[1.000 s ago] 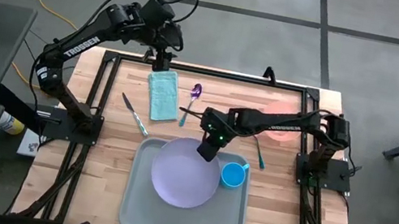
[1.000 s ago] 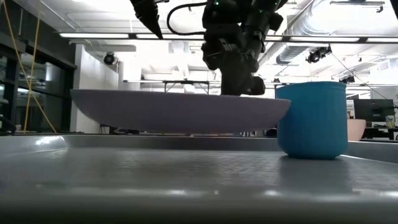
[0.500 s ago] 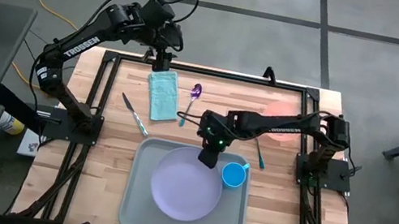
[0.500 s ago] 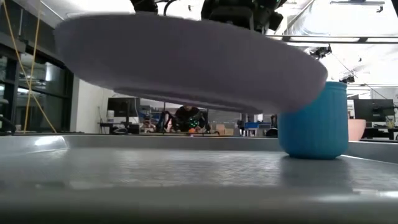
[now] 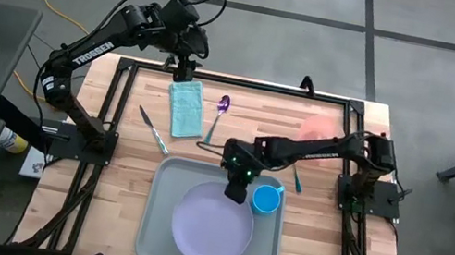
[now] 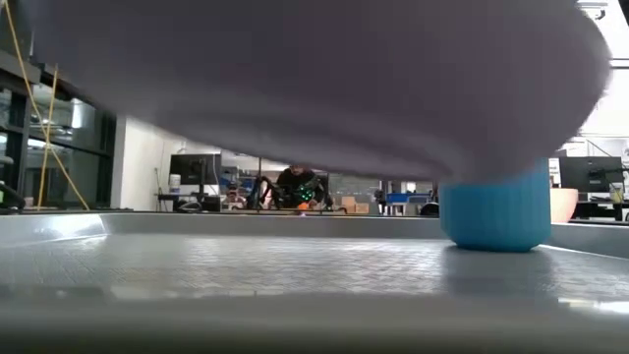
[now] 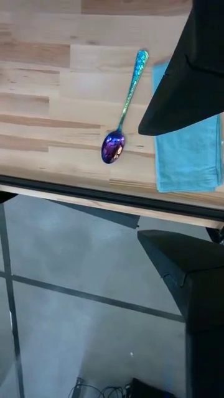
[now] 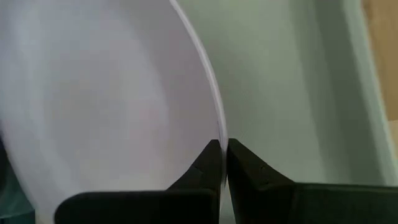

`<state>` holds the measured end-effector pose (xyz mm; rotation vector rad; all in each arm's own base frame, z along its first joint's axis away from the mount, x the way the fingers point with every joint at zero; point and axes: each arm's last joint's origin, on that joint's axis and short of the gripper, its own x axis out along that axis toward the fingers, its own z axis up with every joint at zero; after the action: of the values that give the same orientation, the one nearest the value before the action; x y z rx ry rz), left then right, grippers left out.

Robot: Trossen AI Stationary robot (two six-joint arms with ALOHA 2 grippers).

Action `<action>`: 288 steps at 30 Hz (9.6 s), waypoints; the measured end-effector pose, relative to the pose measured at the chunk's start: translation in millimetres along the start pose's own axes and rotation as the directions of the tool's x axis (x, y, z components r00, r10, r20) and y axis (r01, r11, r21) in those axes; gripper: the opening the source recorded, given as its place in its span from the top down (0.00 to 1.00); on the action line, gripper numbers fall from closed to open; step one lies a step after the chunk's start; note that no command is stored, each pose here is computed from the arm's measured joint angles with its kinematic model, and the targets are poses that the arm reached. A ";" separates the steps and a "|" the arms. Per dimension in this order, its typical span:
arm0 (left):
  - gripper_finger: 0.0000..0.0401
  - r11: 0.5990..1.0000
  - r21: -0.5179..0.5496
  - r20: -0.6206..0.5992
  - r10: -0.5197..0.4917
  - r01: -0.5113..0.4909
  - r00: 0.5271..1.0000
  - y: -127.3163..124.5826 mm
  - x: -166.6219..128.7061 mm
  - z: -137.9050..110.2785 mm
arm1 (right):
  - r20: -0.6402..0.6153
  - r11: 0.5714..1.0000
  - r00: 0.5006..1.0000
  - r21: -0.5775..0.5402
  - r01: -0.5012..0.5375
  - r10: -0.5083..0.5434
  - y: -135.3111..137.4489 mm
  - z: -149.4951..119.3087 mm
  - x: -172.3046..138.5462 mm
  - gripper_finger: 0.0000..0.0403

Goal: Set up tray
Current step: Put the purple plate on the gray tray to the bottom of the blue mug, then put the orange bowl on top of the purple plate on the gray tray

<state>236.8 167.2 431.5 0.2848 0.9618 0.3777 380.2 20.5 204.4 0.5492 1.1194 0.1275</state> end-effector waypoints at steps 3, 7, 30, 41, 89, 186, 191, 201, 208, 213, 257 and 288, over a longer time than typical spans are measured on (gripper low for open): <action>0.27 1.000 0.003 0.001 0.000 0.000 1.000 0.0 0.0 0.0 | -0.017 1.000 1.000 -0.004 0.006 -0.006 1.3 -2.2 7.0 1.00; 0.27 1.000 0.006 0.001 -0.002 0.002 1.000 -0.1 0.0 0.0 | -0.034 0.999 0.999 0.009 0.038 -0.037 1.2 -5.2 10.5 1.00; 0.27 1.000 0.010 -0.003 -0.012 0.012 1.000 -0.7 0.1 -0.6 | -0.120 0.995 0.988 0.025 0.100 -0.096 6.4 -18.5 23.9 1.00; 0.27 1.000 0.015 -0.007 -0.018 0.018 1.000 -1.1 0.1 -1.1 | -0.160 0.995 0.983 0.035 0.097 -0.091 1.8 -20.9 35.6 1.00; 0.27 1.000 0.014 -0.012 -0.019 0.019 1.000 -1.3 0.2 -1.6 | -0.270 0.984 0.947 -0.088 0.153 -0.172 -6.7 -31.9 34.7 1.00; 0.27 1.000 -0.011 -0.029 -0.025 0.025 0.999 -2.1 0.2 -3.1 | -0.195 0.620 0.834 0.587 0.521 -0.516 -192.4 -48.4 -199.8 0.50; 0.27 1.000 -0.011 -0.031 -0.026 0.026 0.999 -2.2 0.2 -3.2 | -0.228 0.615 0.841 0.593 0.520 -0.491 -200.3 -46.5 -190.0 0.50; 0.27 1.000 -0.011 -0.038 -0.030 0.029 0.999 -2.6 0.2 -3.9 | -0.299 0.558 0.833 0.631 0.539 -0.466 -201.8 -50.7 -185.8 0.50; 0.27 0.999 -0.027 -0.037 -0.029 0.028 0.999 -2.6 0.2 -3.8 | -0.312 0.473 0.817 0.691 0.546 -0.486 -195.6 -48.4 -181.3 0.50; 0.27 0.999 -0.029 -0.043 -0.019 0.017 0.999 -2.3 0.2 -4.0 | -0.323 0.424 0.788 0.704 0.570 -0.523 -186.1 -44.5 -174.2 0.50; 0.27 0.999 0.049 -0.121 0.021 -0.016 0.992 -2.5 -0.7 -9.1 | -0.198 0.371 0.869 0.845 0.386 -0.453 -170.7 -139.3 -101.9 0.73; 0.27 0.999 0.041 -0.117 0.015 -0.010 0.993 -2.8 -1.0 -9.1 | 0.126 0.722 0.844 0.593 0.357 -0.521 -79.0 -47.1 -216.9 1.00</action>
<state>229.2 164.9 426.2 0.3080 1.0846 0.3905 228.8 -110.1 329.0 0.7629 0.9646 -0.7094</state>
